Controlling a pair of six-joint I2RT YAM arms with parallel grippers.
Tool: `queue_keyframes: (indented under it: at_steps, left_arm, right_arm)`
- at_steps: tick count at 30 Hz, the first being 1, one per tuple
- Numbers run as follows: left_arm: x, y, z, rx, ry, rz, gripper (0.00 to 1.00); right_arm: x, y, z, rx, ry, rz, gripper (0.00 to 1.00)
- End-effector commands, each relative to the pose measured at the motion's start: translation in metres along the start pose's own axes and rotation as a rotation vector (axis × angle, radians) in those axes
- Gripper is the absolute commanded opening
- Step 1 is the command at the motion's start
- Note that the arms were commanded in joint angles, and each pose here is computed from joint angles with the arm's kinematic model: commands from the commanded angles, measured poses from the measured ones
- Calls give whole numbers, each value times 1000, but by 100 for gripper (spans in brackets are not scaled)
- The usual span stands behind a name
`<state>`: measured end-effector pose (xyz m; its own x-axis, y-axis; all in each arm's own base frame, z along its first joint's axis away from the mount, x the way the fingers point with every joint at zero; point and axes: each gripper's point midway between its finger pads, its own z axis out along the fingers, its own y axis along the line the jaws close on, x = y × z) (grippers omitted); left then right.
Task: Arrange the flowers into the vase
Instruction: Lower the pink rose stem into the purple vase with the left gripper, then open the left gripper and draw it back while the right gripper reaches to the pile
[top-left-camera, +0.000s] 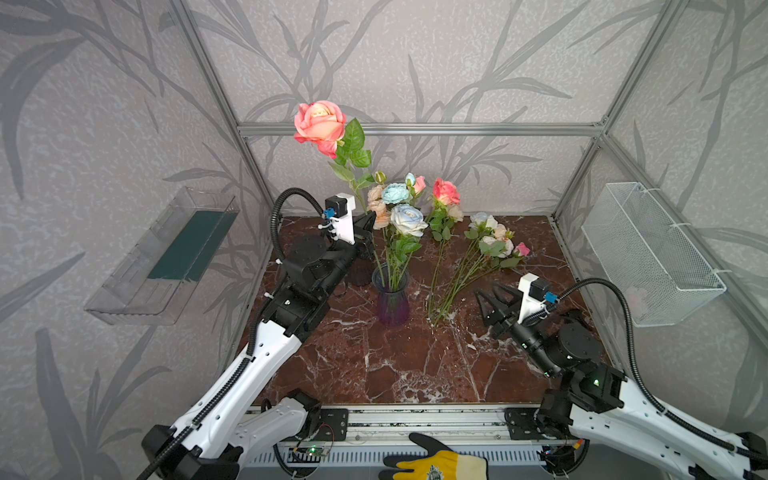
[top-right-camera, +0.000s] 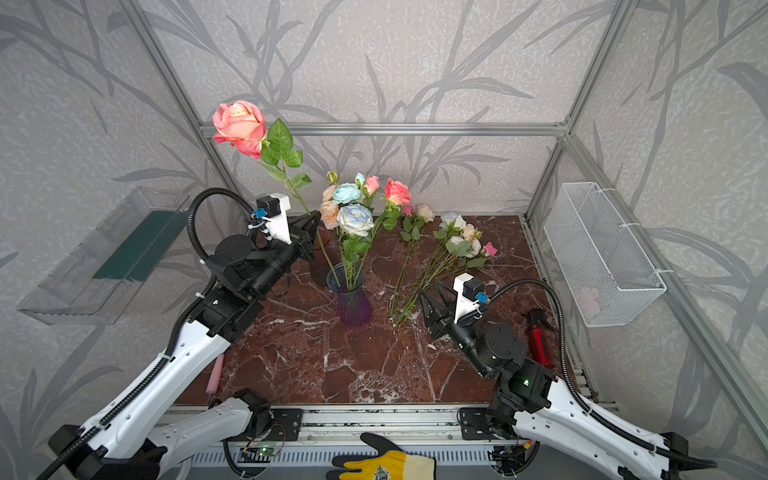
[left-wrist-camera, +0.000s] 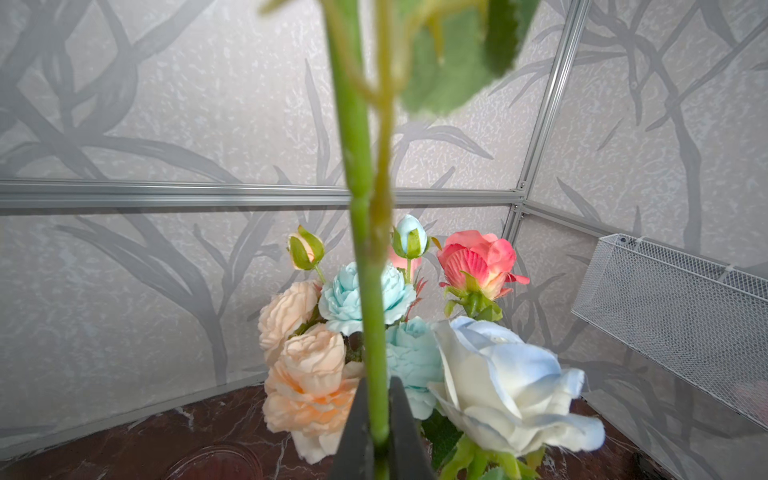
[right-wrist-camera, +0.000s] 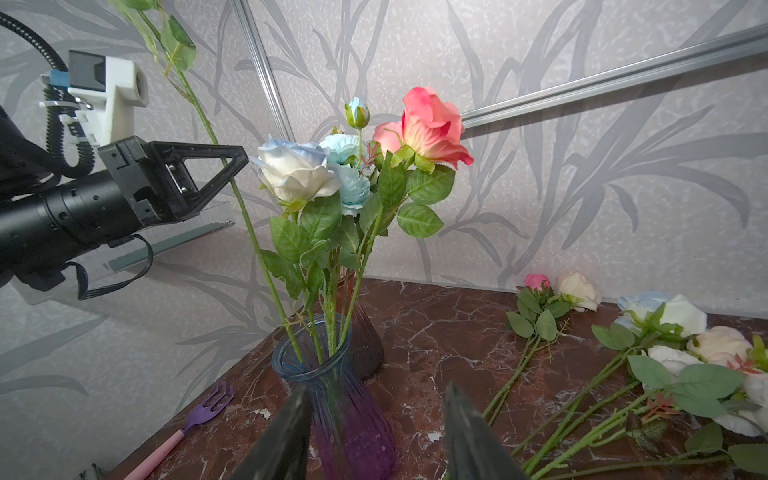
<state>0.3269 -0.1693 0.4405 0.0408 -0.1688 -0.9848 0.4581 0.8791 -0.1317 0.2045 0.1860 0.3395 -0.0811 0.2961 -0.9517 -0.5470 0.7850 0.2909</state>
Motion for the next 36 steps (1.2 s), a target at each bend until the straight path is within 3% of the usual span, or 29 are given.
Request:
queue_keyframes:
  at_steps: [1, 13, 18, 21, 25, 36]
  left_arm:
    - [1, 5, 4, -25, -25, 18, 0]
    - [70, 16, 14, -54, 103, -42, 0]
    - [81, 17, 14, -55, 128, -44, 16]
    - [82, 17, 12, -60, 134, -44, 34]
    - [78, 16, 9, -57, 137, -50, 47]
    - [88, 17, -30, -81, 269, -128, 62]
  right_arm:
    - [5, -7, -1, 28, 6, -1, 51]
    - [11, -14, -2, 44, 13, 1, 51]
    - [15, -16, -1, 49, 23, 7, 51]
    - [16, -16, 0, 51, 28, 7, 52]
    - [17, -17, 1, 55, 31, 9, 51]
    - [24, -25, 10, 90, 65, 6, 52]
